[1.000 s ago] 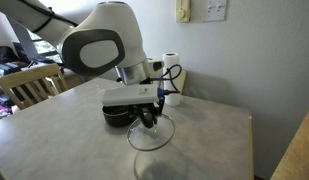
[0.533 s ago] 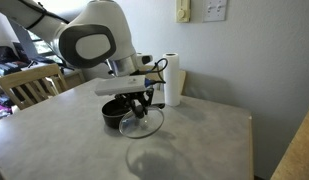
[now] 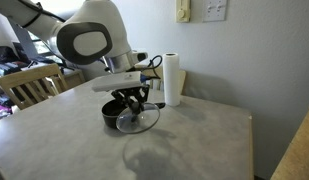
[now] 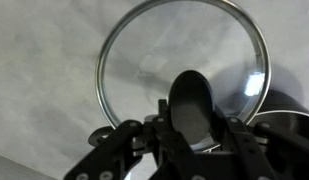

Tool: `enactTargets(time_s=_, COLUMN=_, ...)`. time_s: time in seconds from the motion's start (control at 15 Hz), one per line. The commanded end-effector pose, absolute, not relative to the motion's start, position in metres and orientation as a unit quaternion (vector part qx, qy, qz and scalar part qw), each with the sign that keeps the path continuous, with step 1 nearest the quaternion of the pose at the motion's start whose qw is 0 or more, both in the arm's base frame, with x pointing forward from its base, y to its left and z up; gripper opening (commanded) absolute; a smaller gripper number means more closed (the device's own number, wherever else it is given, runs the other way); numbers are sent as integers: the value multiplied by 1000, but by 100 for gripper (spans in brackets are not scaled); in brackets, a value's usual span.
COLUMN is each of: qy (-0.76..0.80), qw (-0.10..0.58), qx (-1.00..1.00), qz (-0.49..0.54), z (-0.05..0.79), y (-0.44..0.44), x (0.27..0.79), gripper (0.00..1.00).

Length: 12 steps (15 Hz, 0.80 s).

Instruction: Put the lid on the black pot, remove the lid from the black pot, put the lid back on the black pot

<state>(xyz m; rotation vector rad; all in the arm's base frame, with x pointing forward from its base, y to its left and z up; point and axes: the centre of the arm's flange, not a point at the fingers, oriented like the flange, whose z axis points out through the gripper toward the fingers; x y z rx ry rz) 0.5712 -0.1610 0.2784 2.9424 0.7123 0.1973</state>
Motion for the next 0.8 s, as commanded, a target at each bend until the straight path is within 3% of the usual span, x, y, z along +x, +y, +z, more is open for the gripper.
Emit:
enactTargets(time_s=0.0, qy=242, qw=36, qx=967, qz=67, z=287, y=-145, x=578, gripper=14)
enactTargets(time_s=0.73, qy=183, qw=-11, qx=978, qz=95, z=279, y=-35, x=632, gripper=14)
